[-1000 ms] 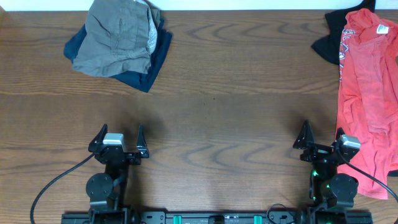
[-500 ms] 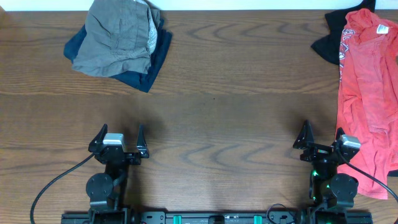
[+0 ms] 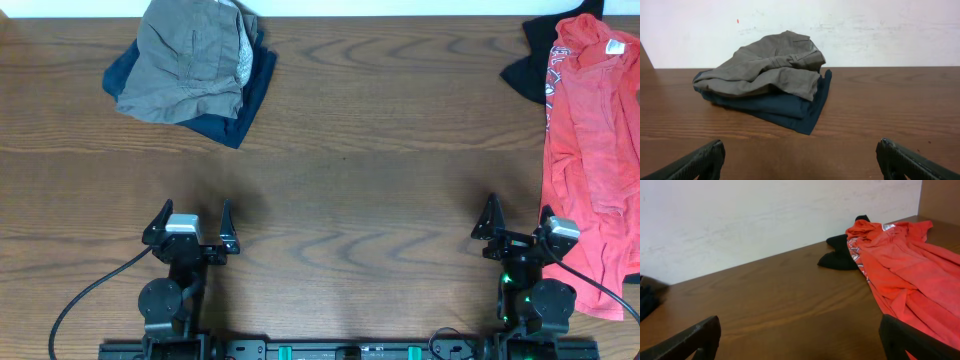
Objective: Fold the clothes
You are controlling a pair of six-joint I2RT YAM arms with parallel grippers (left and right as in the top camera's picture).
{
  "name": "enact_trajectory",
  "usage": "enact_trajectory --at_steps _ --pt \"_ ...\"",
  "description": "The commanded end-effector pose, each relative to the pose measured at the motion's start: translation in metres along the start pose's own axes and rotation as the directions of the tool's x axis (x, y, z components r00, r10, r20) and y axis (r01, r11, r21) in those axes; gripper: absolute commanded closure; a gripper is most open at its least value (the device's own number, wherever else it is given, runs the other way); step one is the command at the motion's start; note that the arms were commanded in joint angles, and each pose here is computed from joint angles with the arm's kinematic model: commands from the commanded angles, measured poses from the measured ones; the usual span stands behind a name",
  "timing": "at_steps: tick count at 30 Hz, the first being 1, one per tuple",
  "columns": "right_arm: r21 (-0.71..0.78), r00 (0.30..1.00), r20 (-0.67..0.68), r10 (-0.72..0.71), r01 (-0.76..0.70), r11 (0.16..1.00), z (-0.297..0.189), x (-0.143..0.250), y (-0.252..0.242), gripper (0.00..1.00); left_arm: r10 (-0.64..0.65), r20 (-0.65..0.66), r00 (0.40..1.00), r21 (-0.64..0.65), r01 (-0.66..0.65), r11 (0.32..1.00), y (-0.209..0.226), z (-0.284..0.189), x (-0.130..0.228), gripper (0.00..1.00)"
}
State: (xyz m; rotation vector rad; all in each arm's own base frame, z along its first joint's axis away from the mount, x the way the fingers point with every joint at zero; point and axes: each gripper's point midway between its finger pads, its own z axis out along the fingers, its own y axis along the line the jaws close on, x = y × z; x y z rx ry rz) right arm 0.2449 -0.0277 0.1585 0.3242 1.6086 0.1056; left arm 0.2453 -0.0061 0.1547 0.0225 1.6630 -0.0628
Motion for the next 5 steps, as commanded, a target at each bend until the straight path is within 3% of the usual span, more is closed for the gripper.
enact_trajectory --at_steps 1,5 --pt "0.001 1.000 0.003 0.012 -0.012 1.000 -0.0003 0.0000 0.0002 0.01 -0.013 -0.048 0.999 0.019 0.014 1.000 -0.0033 0.0002 0.0145 0.02" --pt "0.001 1.000 0.003 0.012 -0.012 1.000 -0.0003 0.0000 0.0002 0.01 -0.014 -0.048 0.999 0.019 0.015 1.000 -0.0033 0.0002 0.0145 0.02"
